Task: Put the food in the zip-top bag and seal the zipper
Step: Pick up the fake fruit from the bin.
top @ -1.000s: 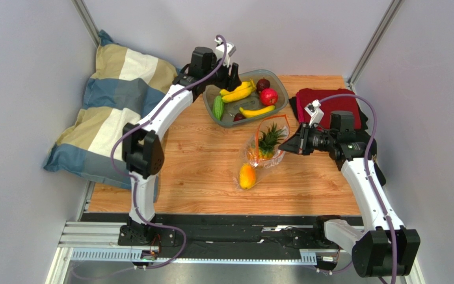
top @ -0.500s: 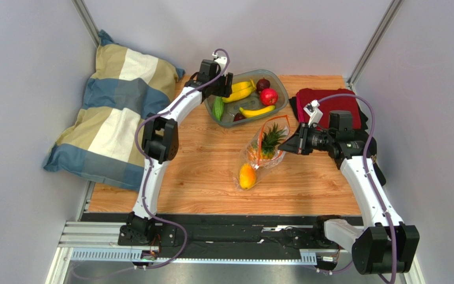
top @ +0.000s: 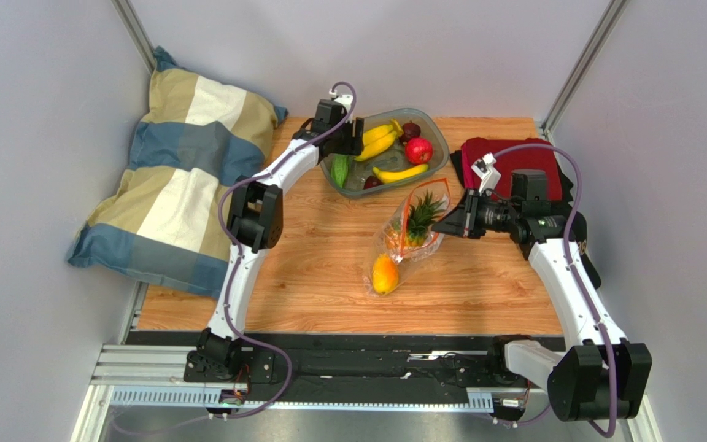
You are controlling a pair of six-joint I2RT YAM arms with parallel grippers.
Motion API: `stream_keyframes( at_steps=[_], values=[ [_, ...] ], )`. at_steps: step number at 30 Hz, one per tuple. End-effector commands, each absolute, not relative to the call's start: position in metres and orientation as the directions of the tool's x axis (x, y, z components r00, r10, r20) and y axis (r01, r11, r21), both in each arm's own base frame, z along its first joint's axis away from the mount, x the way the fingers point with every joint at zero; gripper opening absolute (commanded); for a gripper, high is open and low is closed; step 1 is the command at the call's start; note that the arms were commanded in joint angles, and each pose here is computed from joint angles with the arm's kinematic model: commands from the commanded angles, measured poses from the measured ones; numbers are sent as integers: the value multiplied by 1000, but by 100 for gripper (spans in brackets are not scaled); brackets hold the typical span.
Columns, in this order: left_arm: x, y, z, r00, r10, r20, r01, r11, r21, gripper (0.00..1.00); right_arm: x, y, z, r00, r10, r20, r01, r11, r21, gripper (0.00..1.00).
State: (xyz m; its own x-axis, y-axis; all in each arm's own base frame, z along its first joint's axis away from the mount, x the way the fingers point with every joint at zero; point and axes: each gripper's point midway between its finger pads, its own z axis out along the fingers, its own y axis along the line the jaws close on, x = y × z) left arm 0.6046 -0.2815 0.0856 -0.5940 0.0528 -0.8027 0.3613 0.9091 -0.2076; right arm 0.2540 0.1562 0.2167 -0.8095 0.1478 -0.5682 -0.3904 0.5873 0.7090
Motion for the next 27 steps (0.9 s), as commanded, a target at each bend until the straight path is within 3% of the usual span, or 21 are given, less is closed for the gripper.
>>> stream_keyframes(
  at_steps=[1,9,15,21,24,25,27],
  values=[
    [612,-271,113,-571,0,-821,285,938,-198,76,263,159,241,-759,148,-634,-463,563,685,0],
    [597,-301,107,-642,-57,-765,363,856,-369,71,266,158,238,-763,150,-628,-453,569,687,0],
    [608,-302,107,-623,-83,-778,354,857,-375,67,266,158,240,-764,147,-628,-453,570,685,0],
    [620,-301,119,-583,-103,-806,363,855,-372,39,269,159,241,-770,146,-622,-450,566,690,0],
    [625,-297,133,-550,-106,-828,370,859,-355,20,270,159,242,-771,144,-620,-450,565,691,0],
    [626,-296,137,-543,-106,-833,373,858,-352,7,270,159,242,-770,141,-622,-453,566,689,0],
    [627,-293,149,-520,-101,-848,380,862,-336,0,270,159,242,-769,140,-624,-455,567,687,0]
  ],
)
